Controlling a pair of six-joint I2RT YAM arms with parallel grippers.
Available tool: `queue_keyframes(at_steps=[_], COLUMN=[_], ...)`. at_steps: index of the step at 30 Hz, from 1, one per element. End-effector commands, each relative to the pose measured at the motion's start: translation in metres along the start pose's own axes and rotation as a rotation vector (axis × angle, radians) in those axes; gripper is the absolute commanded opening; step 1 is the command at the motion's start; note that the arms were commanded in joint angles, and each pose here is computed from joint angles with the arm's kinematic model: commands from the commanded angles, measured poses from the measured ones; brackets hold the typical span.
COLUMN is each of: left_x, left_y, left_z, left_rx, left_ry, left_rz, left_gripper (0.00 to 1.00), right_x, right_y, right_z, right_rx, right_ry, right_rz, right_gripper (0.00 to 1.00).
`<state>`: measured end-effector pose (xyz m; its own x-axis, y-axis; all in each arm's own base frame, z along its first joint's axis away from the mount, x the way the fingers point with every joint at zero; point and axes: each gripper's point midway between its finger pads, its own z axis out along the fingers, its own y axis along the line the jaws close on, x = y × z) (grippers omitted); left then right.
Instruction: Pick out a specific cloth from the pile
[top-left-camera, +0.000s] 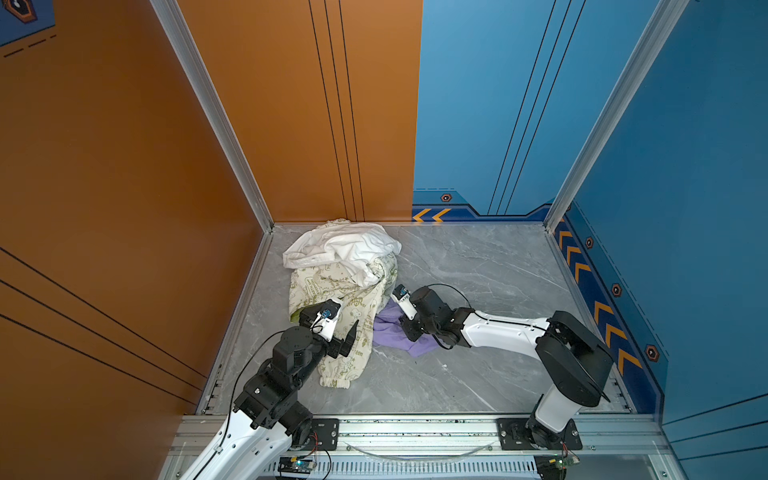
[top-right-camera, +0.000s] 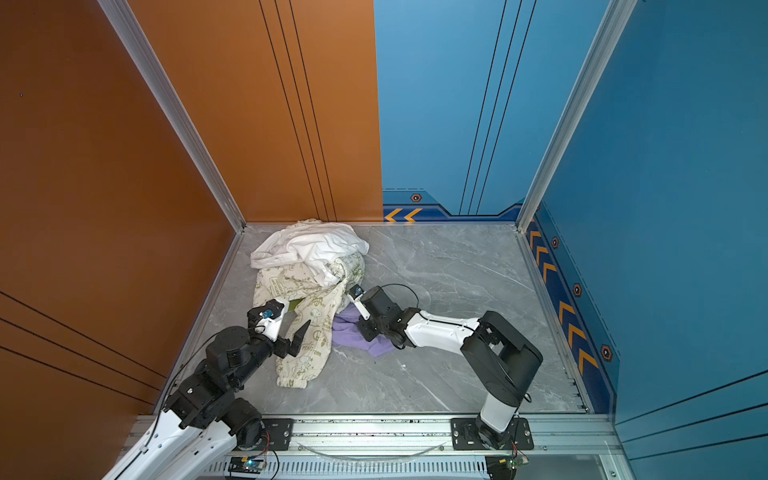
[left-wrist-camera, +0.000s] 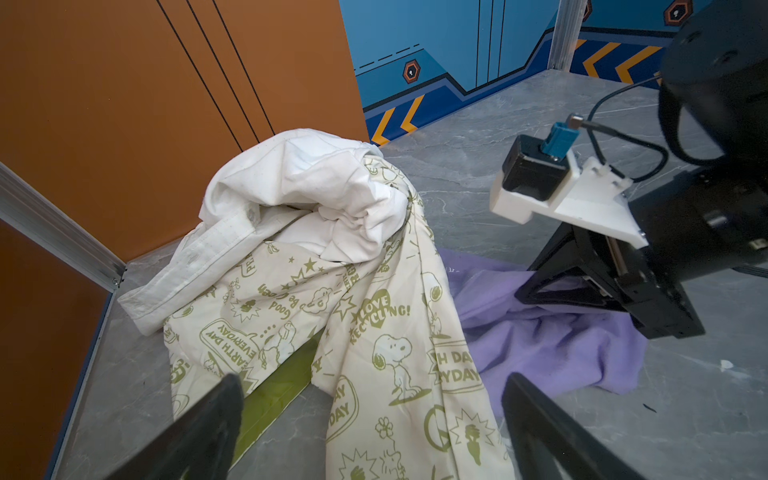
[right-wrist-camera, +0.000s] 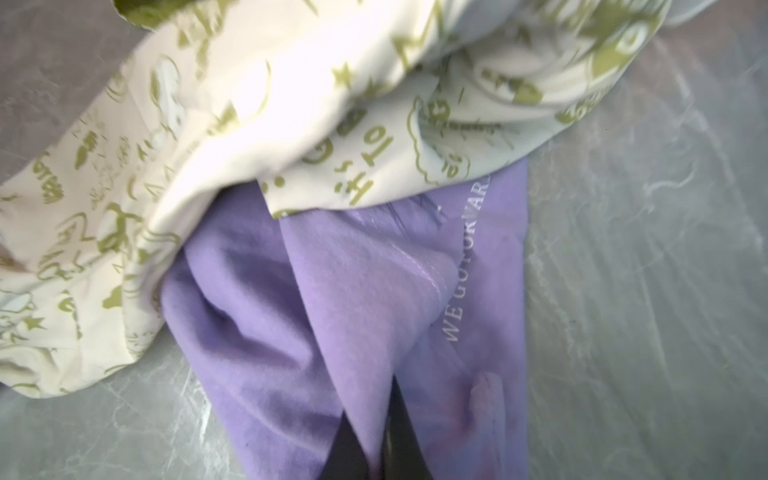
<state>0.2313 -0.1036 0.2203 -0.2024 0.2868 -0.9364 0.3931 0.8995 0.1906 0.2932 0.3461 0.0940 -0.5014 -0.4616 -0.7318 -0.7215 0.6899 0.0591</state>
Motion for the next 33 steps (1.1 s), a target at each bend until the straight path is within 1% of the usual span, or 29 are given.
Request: queue_keyframes(at_steps=[1,9,17,25,33], left_x=[-0.002,-0.002,-0.003,-0.004,-0.007], left_y=[0.009,0.013,0.016,0.019,0.018], left_z=[-0.001,-0.003,-0.005,-0.008,-0.010], left_rx=[-0.048,-0.075,-0.092,-0.105,-0.101], left_ry=[-0.027,-0.029,-0.037,-0.048,-0.063], left_rz=[0.013,0.028,0.031,0.035,0.035], left_gripper=[0.98,0.98,0.98,0.98,0.98], right_x=[-0.054,-0.125,-0.179,-0.218,-0.252], right_y=[0.004,0.015,0.033,0.056,0.065], right_z=[-0.028,-0.071,-0.090,-0.109,-0.151], right_rx=[0.003,-0.031,-0.096,-0.143,-0.167], right_ry=[-0.176,-0.354,-0.436,-0.504,-0.602], right_rz=[0.002,0.001,-0.015,-0.062,-0.084], right_gripper=[0.01,0.00,0.00,0.00,0.00])
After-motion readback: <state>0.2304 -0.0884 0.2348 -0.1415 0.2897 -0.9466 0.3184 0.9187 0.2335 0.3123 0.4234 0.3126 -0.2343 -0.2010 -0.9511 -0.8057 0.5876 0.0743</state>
